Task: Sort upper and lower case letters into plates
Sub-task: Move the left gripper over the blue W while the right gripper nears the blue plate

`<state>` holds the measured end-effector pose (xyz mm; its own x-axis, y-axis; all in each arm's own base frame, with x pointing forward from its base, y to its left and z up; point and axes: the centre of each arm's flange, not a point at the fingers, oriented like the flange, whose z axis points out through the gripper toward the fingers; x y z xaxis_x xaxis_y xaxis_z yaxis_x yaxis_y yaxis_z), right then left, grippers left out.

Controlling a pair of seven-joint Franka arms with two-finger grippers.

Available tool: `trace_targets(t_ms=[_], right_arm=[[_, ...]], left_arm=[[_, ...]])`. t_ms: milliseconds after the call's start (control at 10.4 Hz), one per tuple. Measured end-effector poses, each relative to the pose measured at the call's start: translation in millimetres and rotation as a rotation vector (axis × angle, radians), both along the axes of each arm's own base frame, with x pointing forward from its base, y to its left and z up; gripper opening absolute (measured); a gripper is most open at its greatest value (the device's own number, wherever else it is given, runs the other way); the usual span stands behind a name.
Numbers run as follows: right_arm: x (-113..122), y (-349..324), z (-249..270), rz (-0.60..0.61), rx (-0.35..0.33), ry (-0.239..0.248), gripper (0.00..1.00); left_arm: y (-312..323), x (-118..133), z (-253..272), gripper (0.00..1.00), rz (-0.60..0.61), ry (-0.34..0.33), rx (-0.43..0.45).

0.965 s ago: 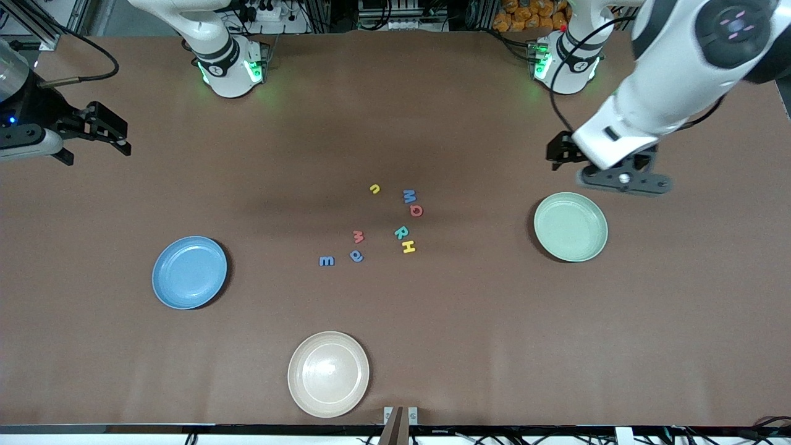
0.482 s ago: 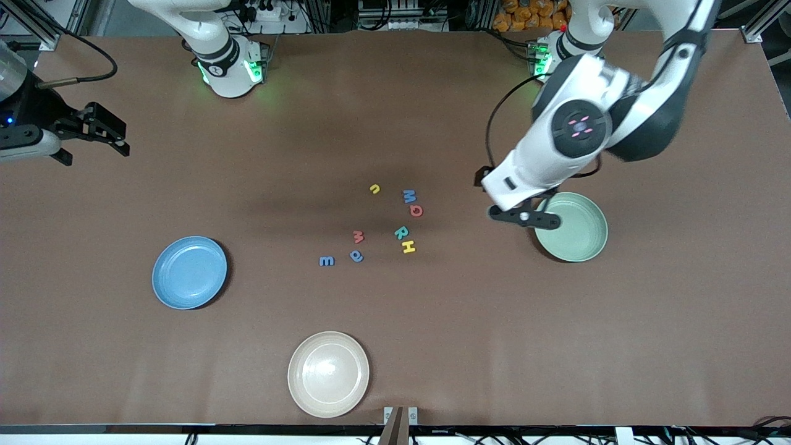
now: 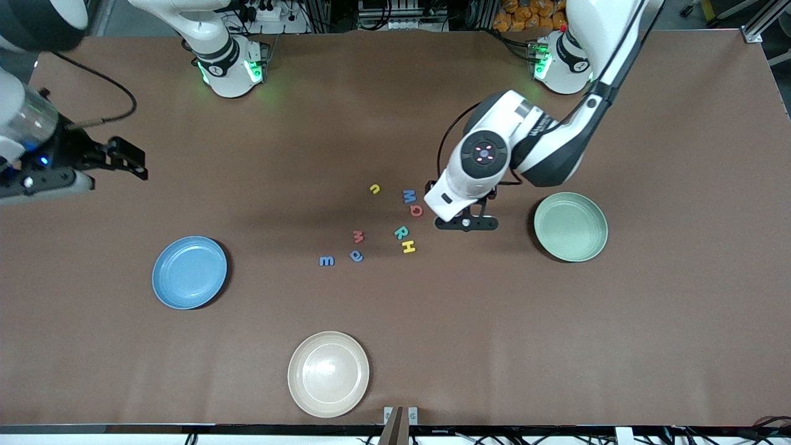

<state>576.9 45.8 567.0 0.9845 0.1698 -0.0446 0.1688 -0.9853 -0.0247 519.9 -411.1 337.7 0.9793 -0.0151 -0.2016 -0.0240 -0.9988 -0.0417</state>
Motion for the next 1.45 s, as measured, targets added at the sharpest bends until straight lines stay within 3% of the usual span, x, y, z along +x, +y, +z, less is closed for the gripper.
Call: trace_targets(t_ms=[193,482,965,1447], right_arm=[[20.1,4.8,-40.4,0.007,0.003,0.034,1.0],[41.3,13.9,-82.1,0.018,0.008,0.038,1.0],[45.4,17.5,-91.5,0.024,0.009,0.043,1.0],[45.3,18.1,-91.8,0.024,0.009,0.044,1.0]], left_arm=[[-28.7,-21.2,-27.9,1.0,-0.004,-0.023,0.067],[-55.2,-37.0,-52.6,1.0,0.032,-0.035,0.071],[-105.4,-75.3,-79.4,1.0,0.118,-0.073,0.082],[-104.3,-64.6,-112.9,1.0,0.191,-0.082,0.08]])
